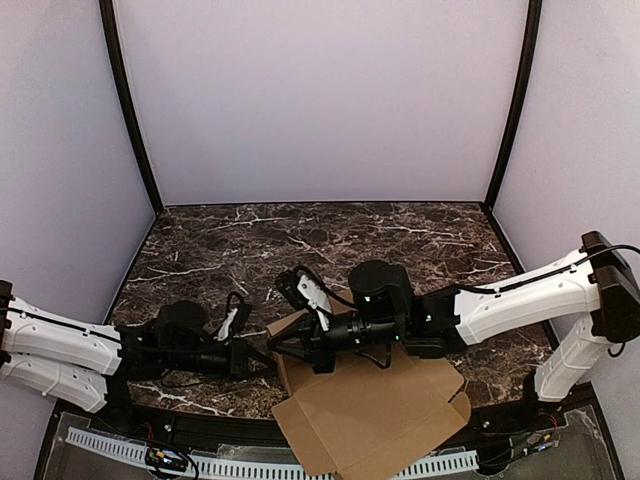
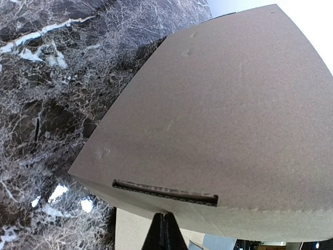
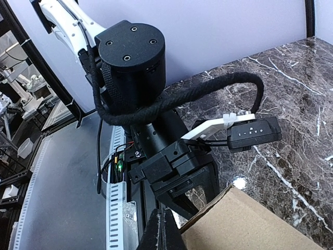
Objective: Fold the paper box
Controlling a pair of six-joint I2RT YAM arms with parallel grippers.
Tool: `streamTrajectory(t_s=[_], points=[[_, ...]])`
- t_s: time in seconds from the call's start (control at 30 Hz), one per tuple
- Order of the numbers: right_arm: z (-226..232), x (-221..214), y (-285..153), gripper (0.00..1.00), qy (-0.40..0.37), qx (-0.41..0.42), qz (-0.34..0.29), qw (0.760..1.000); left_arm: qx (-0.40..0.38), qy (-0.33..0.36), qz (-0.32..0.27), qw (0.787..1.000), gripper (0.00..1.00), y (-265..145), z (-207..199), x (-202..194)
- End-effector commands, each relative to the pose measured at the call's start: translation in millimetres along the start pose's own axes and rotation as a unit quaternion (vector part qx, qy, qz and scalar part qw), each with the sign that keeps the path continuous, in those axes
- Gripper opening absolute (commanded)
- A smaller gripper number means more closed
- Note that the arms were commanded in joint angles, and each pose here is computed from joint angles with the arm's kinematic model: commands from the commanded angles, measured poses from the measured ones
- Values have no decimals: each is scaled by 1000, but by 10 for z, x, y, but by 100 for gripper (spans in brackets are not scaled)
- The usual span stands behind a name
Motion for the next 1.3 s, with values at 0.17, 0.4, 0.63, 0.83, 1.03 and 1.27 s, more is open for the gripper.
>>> streamTrajectory(t_s=[0.17, 0.4, 0.63, 0.83, 1.03, 1.27], points=[[-45, -466, 93, 0, 21, -21, 81, 996, -30, 20, -9, 999, 1, 122, -267, 125], [-86, -622, 94, 0, 38, -31, 98, 994, -33, 20, 1, 999, 1, 234, -304, 137], [-109, -809, 38, 0, 54, -40, 118, 991, -28, 24, 6, 999, 1, 313, -328, 161], [-157, -936, -41, 0, 62, -62, 134, 987, -33, 30, 6, 999, 1, 386, -396, 204], [-199, -947, -104, 0, 59, -84, 138, 985, -42, 40, 7, 998, 1, 444, -530, 263], [-191, -333, -274, 2, 8, -120, 82, 989, -23, 53, 8, 998, 1, 410, -514, 266]])
Point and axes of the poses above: each gripper's point midway between its finger pads, its own y axis out along the fingers, its own z axis along the line the jaws close on, x = y × z, the point moved 3 cm from there along -y, back along the fingers, and after that the axes turned 7 degrees about -y, right-handed, at the moved point
